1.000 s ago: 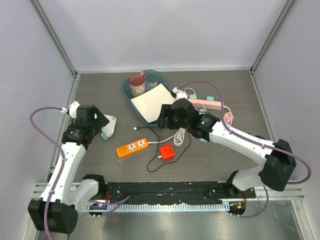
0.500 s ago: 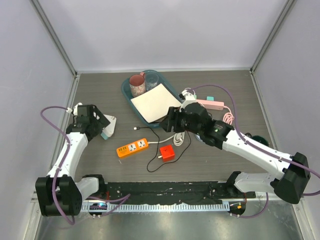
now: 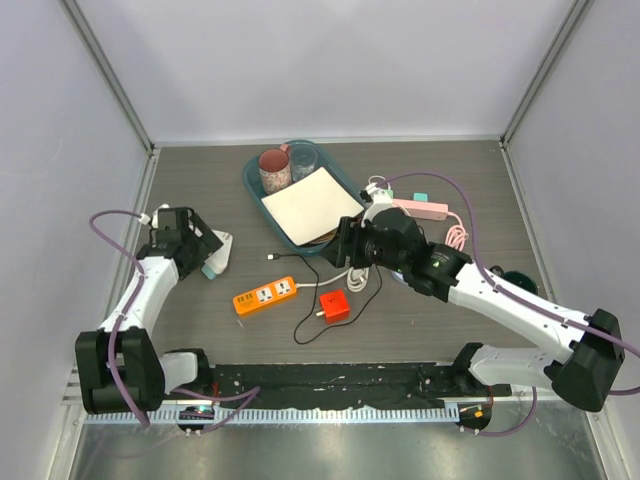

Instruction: Pull the plug off the socket

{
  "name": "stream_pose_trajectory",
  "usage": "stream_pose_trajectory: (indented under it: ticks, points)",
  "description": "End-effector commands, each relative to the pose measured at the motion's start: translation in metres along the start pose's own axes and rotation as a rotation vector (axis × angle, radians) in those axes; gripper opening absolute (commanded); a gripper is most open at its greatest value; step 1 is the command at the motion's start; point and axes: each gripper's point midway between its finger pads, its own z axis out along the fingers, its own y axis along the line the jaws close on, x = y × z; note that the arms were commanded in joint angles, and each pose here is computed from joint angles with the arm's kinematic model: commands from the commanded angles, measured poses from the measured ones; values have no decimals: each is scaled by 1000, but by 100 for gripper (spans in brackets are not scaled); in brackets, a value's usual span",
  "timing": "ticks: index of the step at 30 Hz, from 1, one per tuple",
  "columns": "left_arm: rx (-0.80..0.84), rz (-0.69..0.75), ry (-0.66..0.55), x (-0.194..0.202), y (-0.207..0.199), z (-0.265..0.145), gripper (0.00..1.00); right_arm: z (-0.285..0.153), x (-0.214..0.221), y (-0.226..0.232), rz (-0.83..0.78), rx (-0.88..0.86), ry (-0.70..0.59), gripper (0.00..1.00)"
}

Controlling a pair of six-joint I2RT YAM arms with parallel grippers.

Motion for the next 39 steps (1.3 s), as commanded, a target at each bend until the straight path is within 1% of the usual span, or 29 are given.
stream_pose_trajectory:
  ticks: [1, 4, 8, 9, 11, 14, 16, 17, 20, 21, 23, 24, 26, 27, 28, 29, 31, 33, 34, 35, 36, 38, 39]
  points:
    - [24, -2, -26, -7, -5, 9, 88, -10, -13, 13, -19, -55, -51, 63]
    - [16, 1, -14, -4, -3, 14, 87, -12, -11, 12, -19, -56, -52, 63]
    - [74, -7, -23, -6, -16, 19, 82, -14, -12, 11, -18, -59, -58, 63]
    - [90, -7, -22, -6, -18, 19, 79, -15, -11, 12, -18, -61, -54, 63]
    - [108, -7, -14, -5, -23, 22, 75, -17, -11, 12, -18, -66, -58, 63]
    - [101, -6, -3, -3, -22, 26, 69, -19, -11, 11, -17, -66, -62, 63]
    - [92, -4, 6, -1, -20, 28, 63, -21, -10, 9, -19, -60, -65, 63]
    - [89, -5, 6, 0, -19, 29, 59, -22, -10, 9, -19, -58, -66, 63]
    - [83, -7, 3, 0, -17, 29, 50, -23, -8, 8, -17, -57, -67, 63]
    - [77, -9, -5, -2, -16, 28, 41, -24, -8, 7, -17, -55, -66, 63]
    - [58, -14, -8, -3, -13, 27, 31, -25, -7, 6, -15, -54, -67, 63]
    - [56, -13, -13, -6, -15, 26, 21, -25, -7, 5, -14, -51, -66, 63]
    - [33, -10, -10, -7, -11, 25, 12, -25, -6, 4, -12, -48, -64, 63]
    - [31, -6, -13, -11, -14, 24, 5, -26, -6, 4, -12, -49, -65, 63]
    - [13, 5, -2, -9, -11, 23, 2, -26, -4, 3, -12, -47, -63, 63]
    - [-2, 8, 0, -11, -9, 22, 0, -26, -5, 3, -9, -47, -65, 63]
    - [-37, 33, 12, -14, -6, 16, 0, -27, -5, 3, -8, -46, -66, 63]
    - [-101, 50, -28, -30, 2, 7, 0, -27, -5, 2, -9, -41, -65, 64]
    - [-146, 86, -22, -30, 11, 0, 0, -28, -5, 1, -11, -38, -66, 66]
    - [-210, 103, -60, -40, 21, -5, 0, -28, -5, 1, -11, -34, -66, 67]
    - [-243, 121, -96, -53, 23, -14, 0, -27, -6, -1, -12, -26, -67, 68]
    - [-328, 198, -105, -60, 35, -29, 0, -27, -6, -1, -12, -19, -69, 71]
    - [-399, 223, -161, -76, 42, -40, 0, -27, -7, -2, -11, -13, -71, 71]
